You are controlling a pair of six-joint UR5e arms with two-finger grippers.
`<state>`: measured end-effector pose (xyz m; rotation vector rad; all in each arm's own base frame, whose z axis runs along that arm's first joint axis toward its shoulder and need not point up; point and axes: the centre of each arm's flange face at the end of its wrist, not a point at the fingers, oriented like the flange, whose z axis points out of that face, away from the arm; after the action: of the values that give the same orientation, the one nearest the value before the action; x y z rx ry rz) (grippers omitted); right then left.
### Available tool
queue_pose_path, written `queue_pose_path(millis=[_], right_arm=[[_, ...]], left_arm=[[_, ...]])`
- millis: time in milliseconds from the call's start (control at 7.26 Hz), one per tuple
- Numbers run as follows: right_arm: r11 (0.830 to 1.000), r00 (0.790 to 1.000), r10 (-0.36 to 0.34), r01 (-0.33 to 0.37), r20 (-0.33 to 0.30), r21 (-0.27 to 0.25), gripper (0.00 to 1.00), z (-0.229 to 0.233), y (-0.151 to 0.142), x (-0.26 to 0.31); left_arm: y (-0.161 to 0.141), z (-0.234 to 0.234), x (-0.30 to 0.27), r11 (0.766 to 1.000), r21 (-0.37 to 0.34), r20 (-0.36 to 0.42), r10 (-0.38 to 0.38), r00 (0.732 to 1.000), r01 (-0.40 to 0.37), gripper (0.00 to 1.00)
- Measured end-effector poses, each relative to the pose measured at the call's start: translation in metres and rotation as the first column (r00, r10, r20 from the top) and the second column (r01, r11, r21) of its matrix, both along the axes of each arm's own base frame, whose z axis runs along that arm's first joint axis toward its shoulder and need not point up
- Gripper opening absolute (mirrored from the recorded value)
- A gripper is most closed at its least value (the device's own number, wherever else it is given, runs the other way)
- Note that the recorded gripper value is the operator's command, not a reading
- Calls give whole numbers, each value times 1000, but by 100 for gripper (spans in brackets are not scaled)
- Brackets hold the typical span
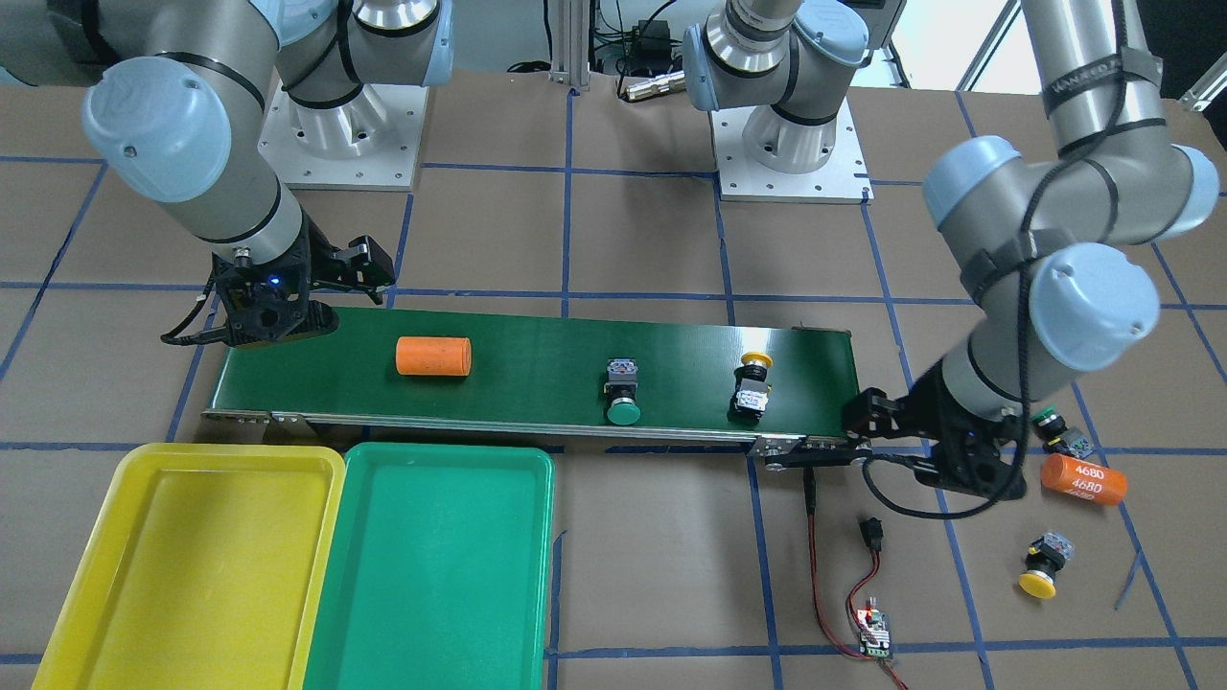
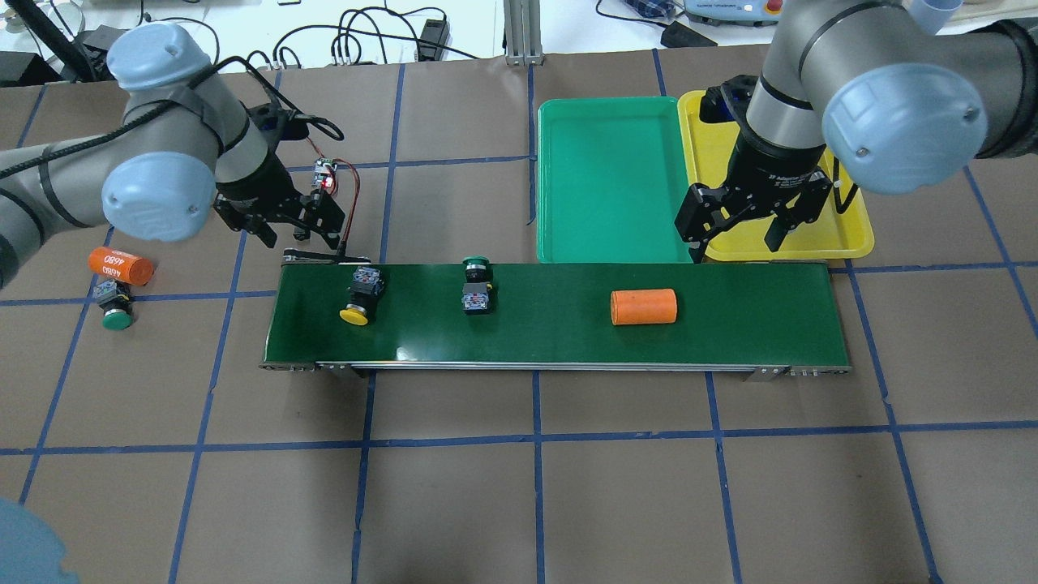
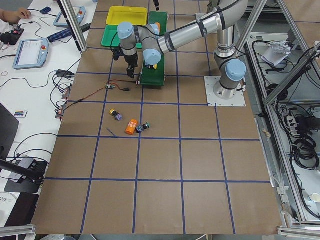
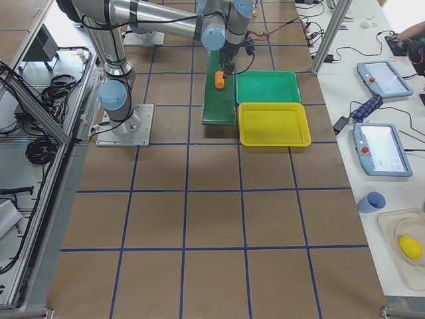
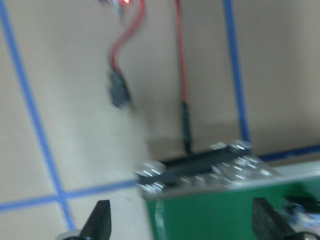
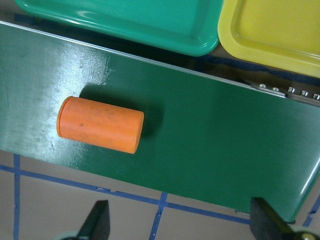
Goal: Sort buttons by color to trays
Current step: 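Grasp another yellow button with left while right lowers near the belt end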
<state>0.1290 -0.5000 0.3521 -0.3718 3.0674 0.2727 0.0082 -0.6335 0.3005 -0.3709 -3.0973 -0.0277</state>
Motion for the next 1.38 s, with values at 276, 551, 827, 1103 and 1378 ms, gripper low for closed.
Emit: queue_pose_path(millis=[276, 551, 827, 1103, 1378], right_arm=[[999, 1000, 30, -30, -8, -34, 100, -16, 17, -1], [999, 1000, 27, -27, -11, -37, 100, -25, 23, 0], [998, 998, -53, 52, -22, -41, 100, -25, 24, 2], [986, 986, -161, 159, -32, -55, 100, -19, 22, 3], [981, 982, -186, 184, -36, -53, 100, -21, 21, 4]], left_arm=[[-61, -18, 78, 983, -26, 25, -181, 983, 182, 100], [-85, -47, 143, 961, -25, 26, -275, 961, 275, 100], [-96, -78, 168, 949, -36, 37, -312, 949, 313, 100], [-90, -104, 185, 948, -19, 21, -318, 948, 319, 100], [-79, -127, 202, 955, 12, -10, -296, 955, 296, 90]])
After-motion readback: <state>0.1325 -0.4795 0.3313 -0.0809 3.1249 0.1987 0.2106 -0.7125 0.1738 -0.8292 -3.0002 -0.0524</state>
